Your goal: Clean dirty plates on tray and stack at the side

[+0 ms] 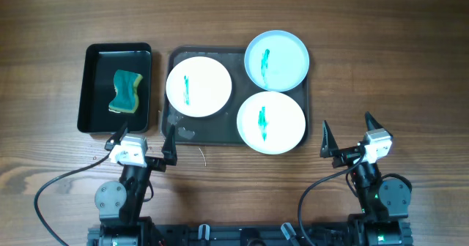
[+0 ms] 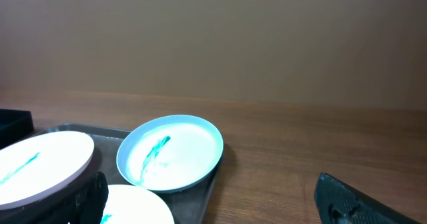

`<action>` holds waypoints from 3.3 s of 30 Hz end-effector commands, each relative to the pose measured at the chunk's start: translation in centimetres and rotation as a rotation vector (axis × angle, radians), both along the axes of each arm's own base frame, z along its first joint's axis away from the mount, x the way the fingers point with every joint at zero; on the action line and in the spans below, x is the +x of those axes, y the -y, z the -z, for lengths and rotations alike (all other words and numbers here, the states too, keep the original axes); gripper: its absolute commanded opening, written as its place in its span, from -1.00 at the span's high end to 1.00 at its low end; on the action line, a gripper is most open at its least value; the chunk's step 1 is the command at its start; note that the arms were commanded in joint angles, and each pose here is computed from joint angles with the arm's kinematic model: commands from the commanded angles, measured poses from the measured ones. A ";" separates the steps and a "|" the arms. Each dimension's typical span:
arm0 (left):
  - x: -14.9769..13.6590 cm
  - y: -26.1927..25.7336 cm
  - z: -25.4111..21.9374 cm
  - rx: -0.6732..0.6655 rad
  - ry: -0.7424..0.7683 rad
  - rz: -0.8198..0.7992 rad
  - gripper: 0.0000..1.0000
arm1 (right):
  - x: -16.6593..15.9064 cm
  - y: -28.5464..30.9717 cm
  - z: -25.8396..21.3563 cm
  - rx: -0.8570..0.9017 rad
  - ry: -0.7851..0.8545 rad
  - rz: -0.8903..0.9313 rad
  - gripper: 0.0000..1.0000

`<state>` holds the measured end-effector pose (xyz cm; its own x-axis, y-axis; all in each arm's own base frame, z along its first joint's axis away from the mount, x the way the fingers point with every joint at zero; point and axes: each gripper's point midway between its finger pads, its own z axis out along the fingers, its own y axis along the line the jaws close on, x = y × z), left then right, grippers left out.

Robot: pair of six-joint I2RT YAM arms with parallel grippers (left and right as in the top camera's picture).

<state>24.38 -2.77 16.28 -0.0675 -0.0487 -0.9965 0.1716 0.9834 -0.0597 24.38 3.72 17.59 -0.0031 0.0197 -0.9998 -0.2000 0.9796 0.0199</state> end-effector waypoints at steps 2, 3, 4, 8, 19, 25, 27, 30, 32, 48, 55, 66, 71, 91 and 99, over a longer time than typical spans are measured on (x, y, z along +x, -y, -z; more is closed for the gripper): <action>0.0 0.1 0.1 -0.003 0.004 0.005 -1.00 | -0.1 -0.4 -0.1 -0.016 0.011 -0.021 -0.99; 0.0 0.1 0.1 -0.003 0.004 0.005 -1.00 | -0.1 -0.4 -0.1 -0.017 0.011 -0.021 -0.99; 0.0 0.1 0.1 -0.003 0.004 0.005 -1.00 | -0.1 -0.4 -0.1 -0.017 0.011 -0.021 -0.99; 0.0 0.1 0.1 -0.003 0.004 0.005 -1.00 | -0.1 -0.4 -0.1 -0.017 0.011 -0.021 -0.99; 0.0 0.1 0.1 -0.003 0.004 0.005 -1.00 | -0.1 -0.4 -0.1 -0.017 0.011 -0.021 -0.99; 0.0 0.1 0.1 -0.003 0.004 0.005 -1.00 | -0.1 -0.4 -0.1 -0.017 0.011 -0.021 -0.99; 0.0 0.1 0.1 -0.003 0.004 0.005 -1.00 | -0.1 -0.4 -0.1 -0.016 0.011 -0.021 -1.00; 0.0 0.1 0.1 -0.003 0.004 0.005 -1.00 | -0.1 -0.4 -0.1 -0.016 0.011 -0.021 -0.99; 0.0 0.1 0.1 -0.003 0.004 0.005 -1.00 | -0.1 -0.4 -0.1 -0.017 0.011 -0.021 -1.00; 0.0 0.1 0.0 -0.003 0.009 0.002 -1.00 | -0.1 -0.2 -0.1 -0.019 0.013 -0.009 -1.00; -0.2 0.8 -1.8 -0.002 0.066 0.044 -1.00 | -0.2 -0.7 -1.1 -0.007 0.037 -0.040 -0.99; 0.9 1.1 -7.2 -0.010 -0.058 0.065 -1.00 | -0.6 -2.6 -7.4 0.016 0.005 -0.158 -0.99; 2.4 1.6 -10.9 -0.021 -0.157 0.098 -1.00 | 0.0 -3.6 -10.7 0.024 -0.135 -0.212 -1.00; 7.8 1.3 -11.0 -0.076 -0.884 0.083 -1.00 | 4.3 -8.2 -10.8 0.295 -0.912 -0.423 -0.99; 8.9 1.4 -10.4 -0.078 -0.890 0.086 -1.00 | 9.7 -12.4 -5.6 0.307 -1.071 -0.343 -0.61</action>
<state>33.03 -3.81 25.71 -0.8366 -0.0727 -0.5430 0.0863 0.9613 -0.2616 32.31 14.09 24.64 -0.8603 0.0709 -0.5049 -0.2682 0.7793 0.5664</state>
